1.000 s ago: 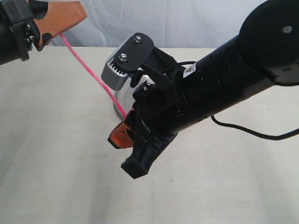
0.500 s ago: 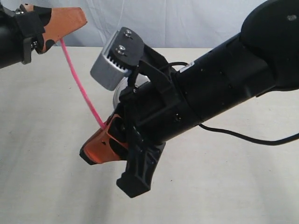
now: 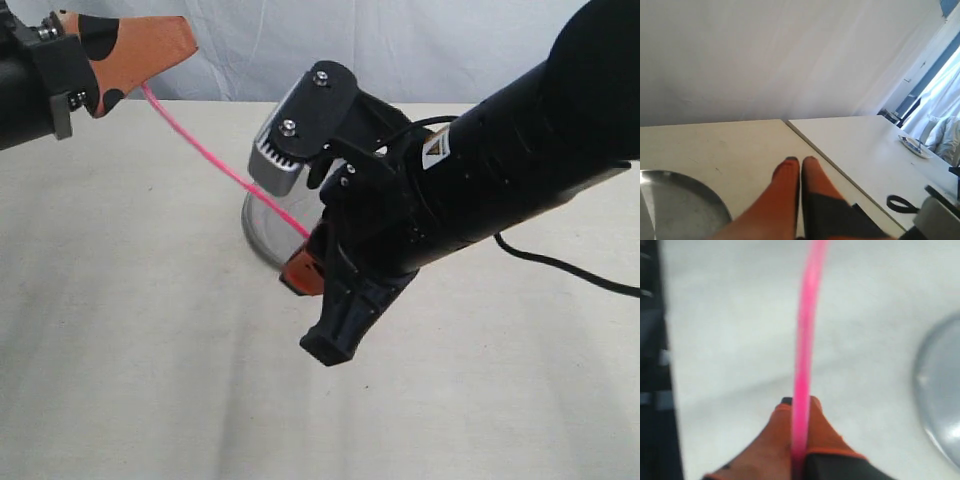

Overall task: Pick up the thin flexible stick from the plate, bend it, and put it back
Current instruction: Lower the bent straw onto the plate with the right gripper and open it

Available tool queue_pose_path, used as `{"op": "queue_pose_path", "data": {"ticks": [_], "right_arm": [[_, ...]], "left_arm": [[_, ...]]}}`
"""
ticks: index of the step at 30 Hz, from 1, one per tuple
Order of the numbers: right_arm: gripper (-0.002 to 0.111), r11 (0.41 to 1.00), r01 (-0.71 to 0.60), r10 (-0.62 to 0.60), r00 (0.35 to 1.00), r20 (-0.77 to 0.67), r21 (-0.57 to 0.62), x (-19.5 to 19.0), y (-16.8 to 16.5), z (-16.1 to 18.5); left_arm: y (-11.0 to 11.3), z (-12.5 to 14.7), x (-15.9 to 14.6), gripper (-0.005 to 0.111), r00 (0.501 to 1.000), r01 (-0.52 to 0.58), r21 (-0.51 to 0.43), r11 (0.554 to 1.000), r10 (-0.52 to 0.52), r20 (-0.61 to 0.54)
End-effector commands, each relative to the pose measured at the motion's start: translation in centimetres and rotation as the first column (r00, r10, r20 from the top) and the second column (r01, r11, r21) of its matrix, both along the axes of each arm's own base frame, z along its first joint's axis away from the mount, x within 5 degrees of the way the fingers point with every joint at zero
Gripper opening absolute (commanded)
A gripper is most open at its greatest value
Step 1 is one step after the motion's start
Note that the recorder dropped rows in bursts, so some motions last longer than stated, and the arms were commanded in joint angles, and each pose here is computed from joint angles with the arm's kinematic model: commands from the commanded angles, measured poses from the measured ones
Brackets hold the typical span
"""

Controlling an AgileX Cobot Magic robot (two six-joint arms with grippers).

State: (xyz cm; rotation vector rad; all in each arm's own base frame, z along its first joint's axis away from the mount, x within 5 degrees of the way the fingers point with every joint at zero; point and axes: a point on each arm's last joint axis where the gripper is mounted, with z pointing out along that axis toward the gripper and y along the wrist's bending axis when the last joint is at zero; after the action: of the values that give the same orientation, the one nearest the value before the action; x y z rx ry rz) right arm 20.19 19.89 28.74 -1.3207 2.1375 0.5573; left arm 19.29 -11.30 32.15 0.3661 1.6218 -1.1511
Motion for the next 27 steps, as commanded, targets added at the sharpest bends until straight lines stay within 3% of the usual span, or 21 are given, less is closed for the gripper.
{"op": "queue_pose_path", "data": {"ticks": [1,3,7,9,13,18,27], "right_arm": [[-0.001,0.997,0.056,-0.054,0.998,0.035,-0.049,0.4,-0.6,0.0],[-0.001,0.997,0.056,-0.054,0.998,0.039,-0.050,0.4,-0.6,0.0],[-0.001,0.997,0.054,-0.051,0.998,0.045,-0.057,0.4,-0.6,0.0],[-0.001,0.995,0.059,-0.054,0.996,0.071,-0.081,0.6,-0.8,-0.1],[-0.001,0.968,0.175,-0.148,0.977,0.153,-0.179,2.2,-2.0,-0.7],[-0.001,0.932,0.260,-0.232,0.963,0.138,-0.254,5.1,-3.6,-3.2],[-0.001,0.855,0.378,-0.402,0.916,0.009,-0.355,11.0,-6.4,-12.3]], "left_arm": [[0.0,0.1,-0.1,0.001,1.000,0.013,0.006,1.000,-0.013,0.021],[-0.1,0.1,-0.1,0.013,1.000,0.018,0.007,1.000,-0.018,0.023],[-0.1,0.1,-0.1,0.052,1.000,0.020,0.005,1.000,-0.020,0.024],[0.0,0.0,0.0,0.065,1.000,0.001,0.012,1.000,-0.001,0.011],[0.1,-0.4,0.2,0.065,1.000,-0.016,0.056,0.998,0.016,0.008],[0.1,-0.2,0.0,0.065,1.000,-0.004,0.052,0.999,0.003,0.019],[-0.1,-0.5,-0.2,0.065,0.999,0.029,0.084,0.996,-0.030,0.016]]}}
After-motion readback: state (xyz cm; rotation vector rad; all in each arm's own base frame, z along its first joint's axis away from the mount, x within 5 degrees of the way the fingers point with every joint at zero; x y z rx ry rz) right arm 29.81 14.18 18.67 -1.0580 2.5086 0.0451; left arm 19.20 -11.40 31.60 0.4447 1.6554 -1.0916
